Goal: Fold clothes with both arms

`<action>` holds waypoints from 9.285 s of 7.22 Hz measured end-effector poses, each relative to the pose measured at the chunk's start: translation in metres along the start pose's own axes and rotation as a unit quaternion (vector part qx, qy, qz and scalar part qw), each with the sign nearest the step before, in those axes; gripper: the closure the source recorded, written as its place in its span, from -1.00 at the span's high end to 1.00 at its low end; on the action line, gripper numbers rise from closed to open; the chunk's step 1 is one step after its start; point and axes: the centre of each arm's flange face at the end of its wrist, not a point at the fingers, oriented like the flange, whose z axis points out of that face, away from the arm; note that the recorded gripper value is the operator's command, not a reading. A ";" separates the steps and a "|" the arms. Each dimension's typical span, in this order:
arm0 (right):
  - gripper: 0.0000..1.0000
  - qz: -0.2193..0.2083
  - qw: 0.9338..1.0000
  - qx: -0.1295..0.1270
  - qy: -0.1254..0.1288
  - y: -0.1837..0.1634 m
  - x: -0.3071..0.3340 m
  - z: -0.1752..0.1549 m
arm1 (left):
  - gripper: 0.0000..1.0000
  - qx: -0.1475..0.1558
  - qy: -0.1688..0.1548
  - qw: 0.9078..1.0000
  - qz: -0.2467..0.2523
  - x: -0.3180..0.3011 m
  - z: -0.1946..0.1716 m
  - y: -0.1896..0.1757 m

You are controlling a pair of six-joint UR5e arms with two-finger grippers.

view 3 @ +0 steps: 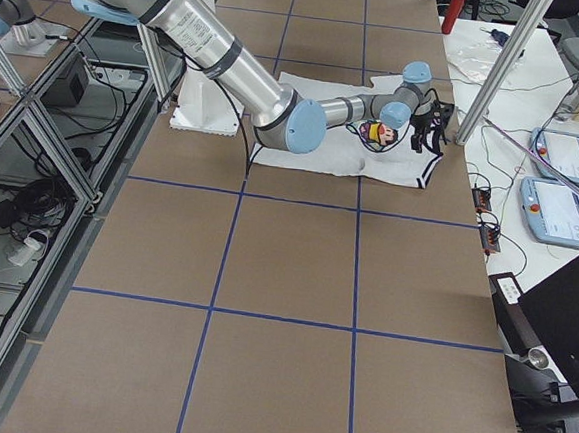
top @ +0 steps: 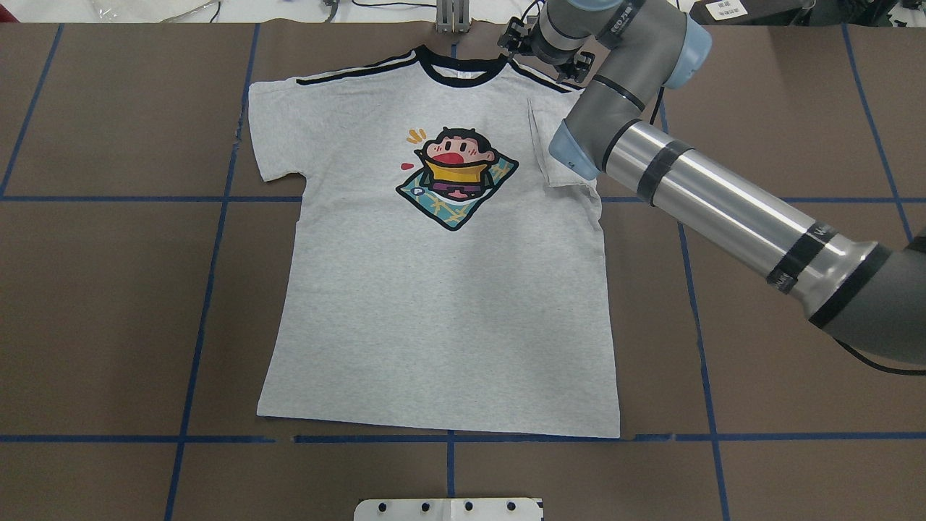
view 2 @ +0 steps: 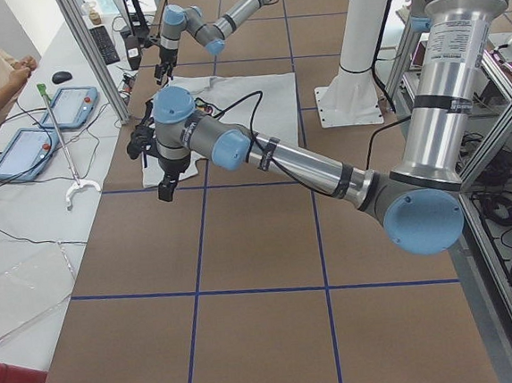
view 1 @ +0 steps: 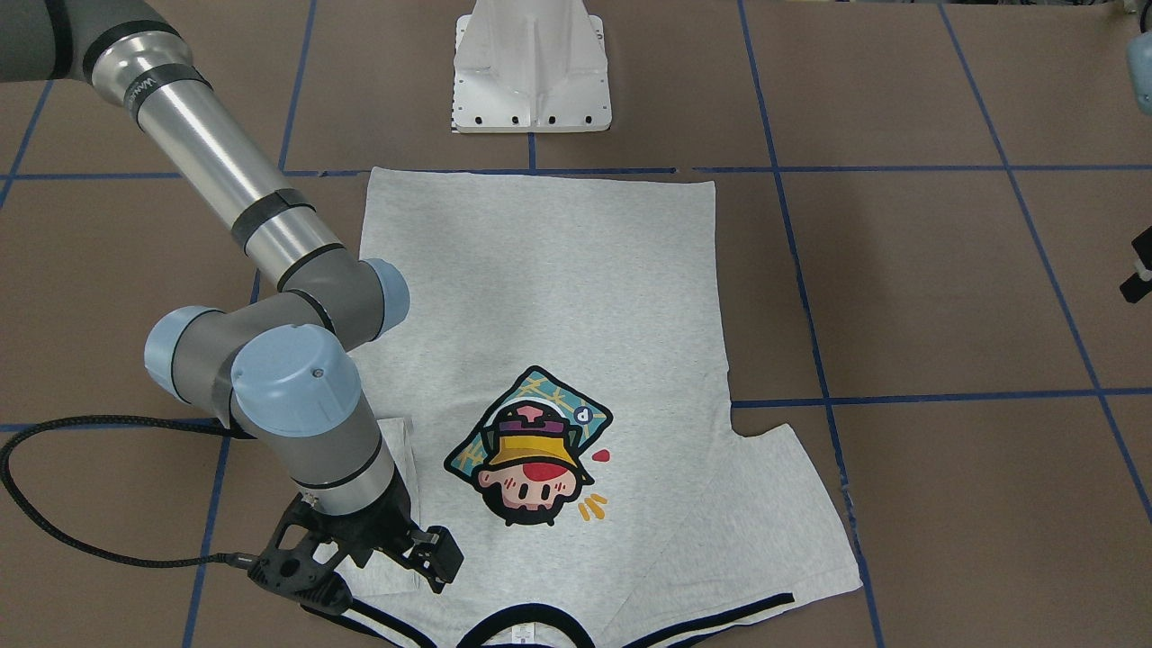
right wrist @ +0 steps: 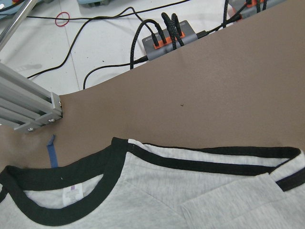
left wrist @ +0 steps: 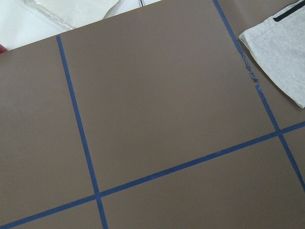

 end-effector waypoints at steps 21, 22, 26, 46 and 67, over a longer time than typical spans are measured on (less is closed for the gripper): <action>1.00 0.002 0.997 -0.049 -0.061 0.041 0.245 -0.122 | -1.00 0.068 0.074 0.994 -0.054 0.185 0.305 -0.129; 1.00 0.002 0.997 -0.048 -0.061 0.041 0.246 -0.122 | -1.00 0.073 0.095 0.991 -0.062 0.221 0.298 -0.130; 1.00 0.005 0.997 -0.049 -0.054 0.040 0.248 -0.115 | -1.00 0.107 0.091 0.986 -0.092 0.357 0.315 -0.130; 0.91 0.181 0.980 -0.039 0.077 0.443 0.228 -0.179 | 0.92 0.024 0.168 0.980 -0.108 0.355 0.091 0.087; -1.00 0.214 0.967 -0.072 0.115 0.470 0.240 -0.156 | 0.90 0.014 0.169 0.977 -0.132 0.377 0.091 0.114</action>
